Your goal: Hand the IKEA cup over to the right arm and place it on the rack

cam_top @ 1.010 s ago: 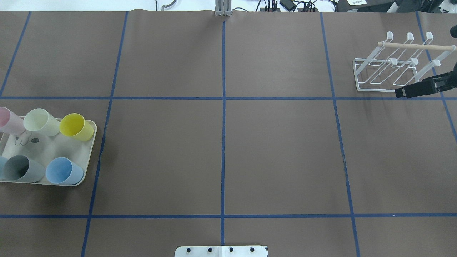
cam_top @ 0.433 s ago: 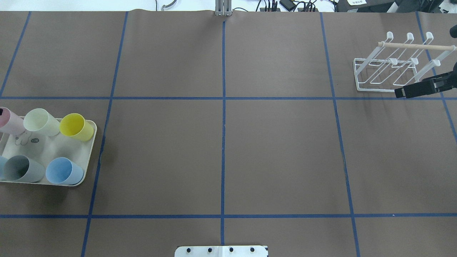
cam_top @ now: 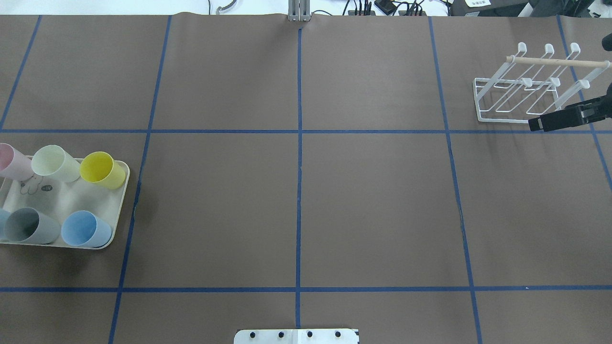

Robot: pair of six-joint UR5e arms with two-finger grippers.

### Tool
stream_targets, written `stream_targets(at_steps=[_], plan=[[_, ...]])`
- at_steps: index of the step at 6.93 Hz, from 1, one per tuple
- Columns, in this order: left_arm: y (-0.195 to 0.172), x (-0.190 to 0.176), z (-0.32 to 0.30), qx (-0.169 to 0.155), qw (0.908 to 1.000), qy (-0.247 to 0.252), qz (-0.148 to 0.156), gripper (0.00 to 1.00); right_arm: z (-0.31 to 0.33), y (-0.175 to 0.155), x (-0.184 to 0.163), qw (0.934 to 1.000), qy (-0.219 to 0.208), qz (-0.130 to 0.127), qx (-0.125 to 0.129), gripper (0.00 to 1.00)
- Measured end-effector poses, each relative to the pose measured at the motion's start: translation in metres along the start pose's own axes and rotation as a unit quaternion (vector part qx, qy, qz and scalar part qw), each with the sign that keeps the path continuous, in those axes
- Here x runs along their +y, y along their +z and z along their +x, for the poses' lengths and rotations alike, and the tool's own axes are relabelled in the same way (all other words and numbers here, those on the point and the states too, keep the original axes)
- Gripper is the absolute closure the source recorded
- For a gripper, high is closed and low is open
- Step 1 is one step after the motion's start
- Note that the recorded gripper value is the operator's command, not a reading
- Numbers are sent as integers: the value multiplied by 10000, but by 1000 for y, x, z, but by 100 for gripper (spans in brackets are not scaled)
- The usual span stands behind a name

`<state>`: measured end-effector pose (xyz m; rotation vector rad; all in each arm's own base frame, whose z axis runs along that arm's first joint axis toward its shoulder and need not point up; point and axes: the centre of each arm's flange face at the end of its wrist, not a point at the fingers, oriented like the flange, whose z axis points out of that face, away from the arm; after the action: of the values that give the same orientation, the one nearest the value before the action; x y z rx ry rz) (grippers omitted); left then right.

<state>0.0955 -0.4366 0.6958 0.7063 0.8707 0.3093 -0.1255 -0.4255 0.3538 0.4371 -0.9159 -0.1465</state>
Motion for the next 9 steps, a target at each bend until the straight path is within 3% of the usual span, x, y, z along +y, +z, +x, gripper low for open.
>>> stream_targets(at_steps=[1,2,6,8,9], plan=[[1,3,2,28,10000,23,-9,88,0,0,0,10000,1,-3,2,0],[1,4,3,44,10000,35,-17,100,1,1,0,10000,3,-5,3,0],[-1,2,7,182,9998,38,-47,100,-4,2,-8,9999,-124,43,-55,0],[-23,-13,-10,214,9997,-122,89,100,-21,9,-37,9973,-571,356,-301,0],[-41,-26,-19,155,9994,-239,191,100,-33,22,-52,9915,-958,654,-587,1]])
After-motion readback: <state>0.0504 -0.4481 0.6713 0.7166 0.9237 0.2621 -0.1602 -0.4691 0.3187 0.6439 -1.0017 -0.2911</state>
